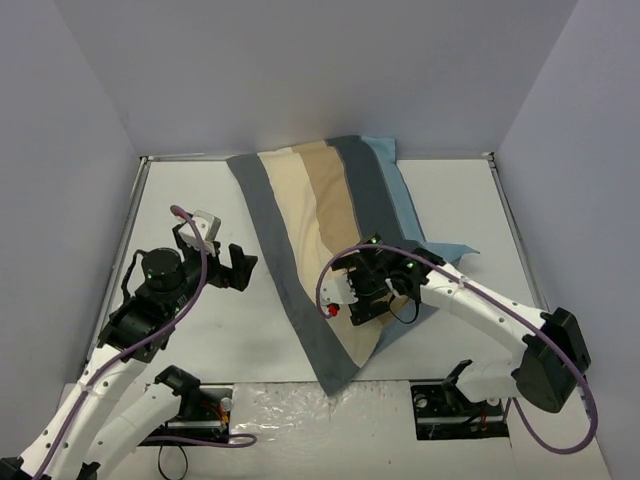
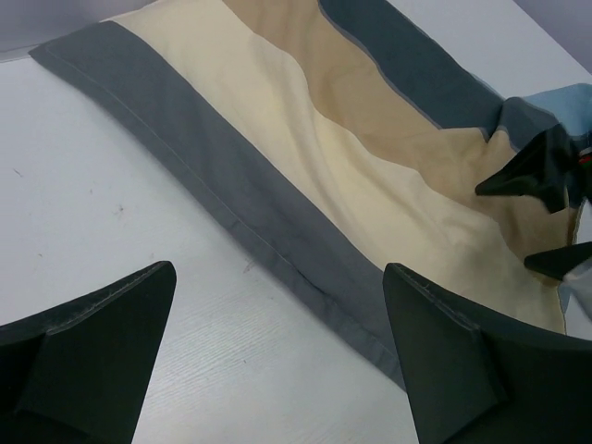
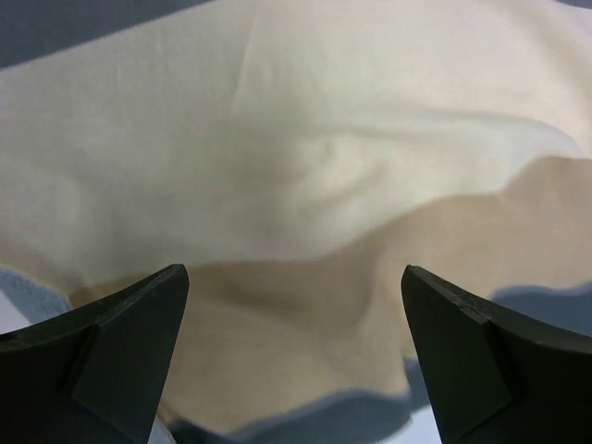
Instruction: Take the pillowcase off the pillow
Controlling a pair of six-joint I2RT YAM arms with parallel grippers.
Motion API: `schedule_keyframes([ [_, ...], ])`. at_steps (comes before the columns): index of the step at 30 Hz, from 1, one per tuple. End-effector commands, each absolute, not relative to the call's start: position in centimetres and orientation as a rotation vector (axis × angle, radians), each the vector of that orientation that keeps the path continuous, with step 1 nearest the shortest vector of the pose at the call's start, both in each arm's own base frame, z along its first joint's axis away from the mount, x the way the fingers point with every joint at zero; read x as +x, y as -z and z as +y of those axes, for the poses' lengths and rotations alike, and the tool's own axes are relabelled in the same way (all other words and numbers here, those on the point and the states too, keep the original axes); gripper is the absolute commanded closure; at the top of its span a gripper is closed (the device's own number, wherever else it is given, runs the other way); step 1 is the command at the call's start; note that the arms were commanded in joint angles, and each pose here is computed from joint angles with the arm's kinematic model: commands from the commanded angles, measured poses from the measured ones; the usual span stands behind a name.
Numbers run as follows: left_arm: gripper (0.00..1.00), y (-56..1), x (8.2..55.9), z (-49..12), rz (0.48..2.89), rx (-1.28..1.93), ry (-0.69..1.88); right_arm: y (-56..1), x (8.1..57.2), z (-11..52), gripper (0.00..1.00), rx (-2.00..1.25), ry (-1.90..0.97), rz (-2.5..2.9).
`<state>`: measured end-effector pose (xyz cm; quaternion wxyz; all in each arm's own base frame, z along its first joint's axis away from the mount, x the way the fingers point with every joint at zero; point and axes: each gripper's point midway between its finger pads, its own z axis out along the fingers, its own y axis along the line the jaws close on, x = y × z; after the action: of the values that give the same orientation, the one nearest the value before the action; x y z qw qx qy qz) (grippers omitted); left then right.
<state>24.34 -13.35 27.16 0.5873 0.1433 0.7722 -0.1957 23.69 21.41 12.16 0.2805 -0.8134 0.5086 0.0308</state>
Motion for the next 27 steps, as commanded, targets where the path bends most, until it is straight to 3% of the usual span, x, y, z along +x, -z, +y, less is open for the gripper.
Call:
schedule_keyframes([
  [1, 0.06, -30.5, 24.0, -12.6, 1.71, 0.297, 0.451, -8.9, 25.0, 21.2, 0.05, -2.105, 0.009, 1.496],
  [6, 0.06, -31.7, 23.0, -11.9, 1.654, 0.267, 0.452, -7.9, 26.5, 22.3, 0.18, -1.999, 0.034, 1.539],
  [9, 0.06, -32.2, 22.5, -11.2, 1.626, 0.235, 0.443, -6.3, 27.4, 22.4, 0.42, -1.987, 0.096, 1.573],
  [10, 0.06, -32.3, 22.5, -10.8, 1.622, 0.213, 0.431, -5.9, 27.4, 22.4, 0.61, -1.98, 0.094, 1.595],
  [12, 0.06, -32.7, 22.2, -10.4, 1.606, 0.173, 0.446, -4.9, 27.2, 22.5, 0.76, -1.993, 0.077, 1.612],
  [13, 0.05, -32.5, 22.1, -10.3, 1.61, 0.154, 0.453, -4.7, 26.8, 22.6, 0.88, -1.993, 0.057, 1.618],
  [15, 0.05, -32.4, 21.7, -10.1, 1.613, 0.086, 0.49, -5.9, 25.9, 23.5, 1.0, -1.97, -0.027, 1.584],
  [18, 0.05, -32.2, 21.6, -9.0, 1.628, -0.067, 0.511, -10.8, 25.3, 25.1, 1.0, -1.872, -0.132, 1.515],
  [27, 0.05, -31.5, 24.1, -6.7, 1.658, -0.556, 0.526, -32.5, 23.6, 29.5, 1.0, -1.55, -0.428, 1.202],
])
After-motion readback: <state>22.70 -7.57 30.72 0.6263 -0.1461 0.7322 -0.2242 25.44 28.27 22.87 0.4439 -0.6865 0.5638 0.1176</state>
